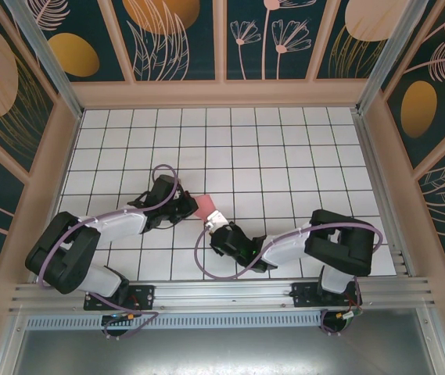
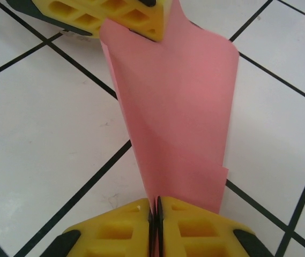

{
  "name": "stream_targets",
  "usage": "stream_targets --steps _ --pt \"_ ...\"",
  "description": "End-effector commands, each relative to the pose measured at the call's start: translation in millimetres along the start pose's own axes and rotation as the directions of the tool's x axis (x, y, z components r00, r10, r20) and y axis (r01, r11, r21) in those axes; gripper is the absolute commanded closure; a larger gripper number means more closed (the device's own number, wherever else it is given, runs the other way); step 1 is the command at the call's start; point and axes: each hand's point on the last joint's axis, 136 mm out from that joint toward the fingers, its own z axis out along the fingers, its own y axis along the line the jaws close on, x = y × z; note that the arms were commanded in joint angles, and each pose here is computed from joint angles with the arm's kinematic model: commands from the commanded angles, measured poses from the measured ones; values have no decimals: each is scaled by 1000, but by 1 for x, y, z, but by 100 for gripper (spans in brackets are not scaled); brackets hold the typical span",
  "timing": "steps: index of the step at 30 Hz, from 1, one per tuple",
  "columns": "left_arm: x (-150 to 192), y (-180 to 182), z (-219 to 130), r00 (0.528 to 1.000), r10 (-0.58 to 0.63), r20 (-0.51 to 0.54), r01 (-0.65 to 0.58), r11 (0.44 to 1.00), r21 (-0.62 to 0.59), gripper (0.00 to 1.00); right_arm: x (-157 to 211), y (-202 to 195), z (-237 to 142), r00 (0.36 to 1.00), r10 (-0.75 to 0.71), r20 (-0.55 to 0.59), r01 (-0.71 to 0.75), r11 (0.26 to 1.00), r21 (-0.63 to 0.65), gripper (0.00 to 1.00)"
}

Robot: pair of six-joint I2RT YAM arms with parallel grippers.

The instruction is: Fold a paper plane with a square sheet of paper (pick it up from the middle)

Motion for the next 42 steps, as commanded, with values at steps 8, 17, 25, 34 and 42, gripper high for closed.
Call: stream_targets --steps 8,17,25,34,42 --pt "-8 -8 -1 1000 26 12 -26 1000 8 98 -2 -2 6 999 -54 -5 54 997 46 92" --pt "-13 -4 -18 997 37 68 -36 999 -22 70 -13 -1 -1 997 79 17 -78 997 -14 100" --pt "-30 7 -64 970 60 236 -39 995 -92 40 -24 9 -8 951 307 -26 -305 927 -217 100" --pt "-24 2 -85 954 56 295 -63 998 15 41 -20 11 -1 860 476 -184 -510 785 -350 100" --pt "-8 -14 -73 974 67 218 -100 984 146 50 -22 16 0 773 577 -266 -630 644 -434 100"
